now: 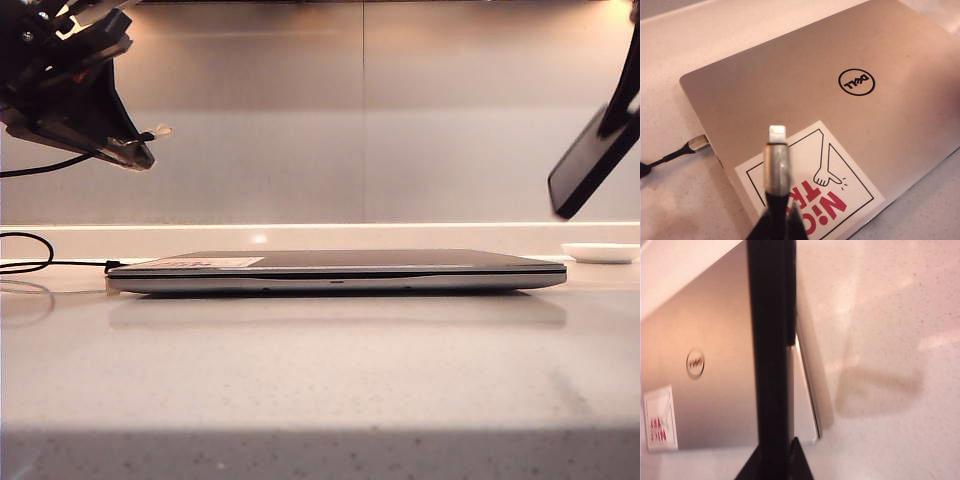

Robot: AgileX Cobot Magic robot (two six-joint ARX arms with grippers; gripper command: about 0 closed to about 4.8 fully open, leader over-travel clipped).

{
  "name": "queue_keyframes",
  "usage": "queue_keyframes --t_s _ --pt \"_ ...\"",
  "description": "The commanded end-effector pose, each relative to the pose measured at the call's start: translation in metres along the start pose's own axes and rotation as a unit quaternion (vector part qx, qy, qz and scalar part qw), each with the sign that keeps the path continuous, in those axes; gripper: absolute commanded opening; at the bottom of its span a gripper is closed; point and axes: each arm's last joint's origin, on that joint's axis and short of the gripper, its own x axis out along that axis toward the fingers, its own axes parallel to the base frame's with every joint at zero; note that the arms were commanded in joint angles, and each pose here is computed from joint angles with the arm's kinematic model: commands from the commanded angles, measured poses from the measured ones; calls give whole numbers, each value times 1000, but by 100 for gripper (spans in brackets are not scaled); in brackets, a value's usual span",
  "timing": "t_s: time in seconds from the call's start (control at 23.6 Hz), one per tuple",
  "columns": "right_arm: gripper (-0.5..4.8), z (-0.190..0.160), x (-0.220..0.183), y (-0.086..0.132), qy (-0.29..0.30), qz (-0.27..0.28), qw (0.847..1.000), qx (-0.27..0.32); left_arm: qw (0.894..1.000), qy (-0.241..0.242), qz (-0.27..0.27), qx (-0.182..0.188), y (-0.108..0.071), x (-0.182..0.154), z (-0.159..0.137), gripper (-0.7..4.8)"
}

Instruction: Pick up the charging cable and the phone, plug the charging cable into the charging port on the phone, and finally place them back on the table.

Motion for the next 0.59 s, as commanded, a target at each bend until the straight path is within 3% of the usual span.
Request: queue_keyframes --t_s 0.04,0.42,0.59 --pt "-6 -4 -17 8 33 -35 997 -53 1000 -10 -2 3 0 -1 3 -6" --pt "-6 -26 -29 25 109 -128 976 -140 1000 -10 -2 3 0 -1 3 -6" --pt "-6 -37 -16 28 170 -194 949 -183 1000 -10 -2 3 0 -1 3 -6"
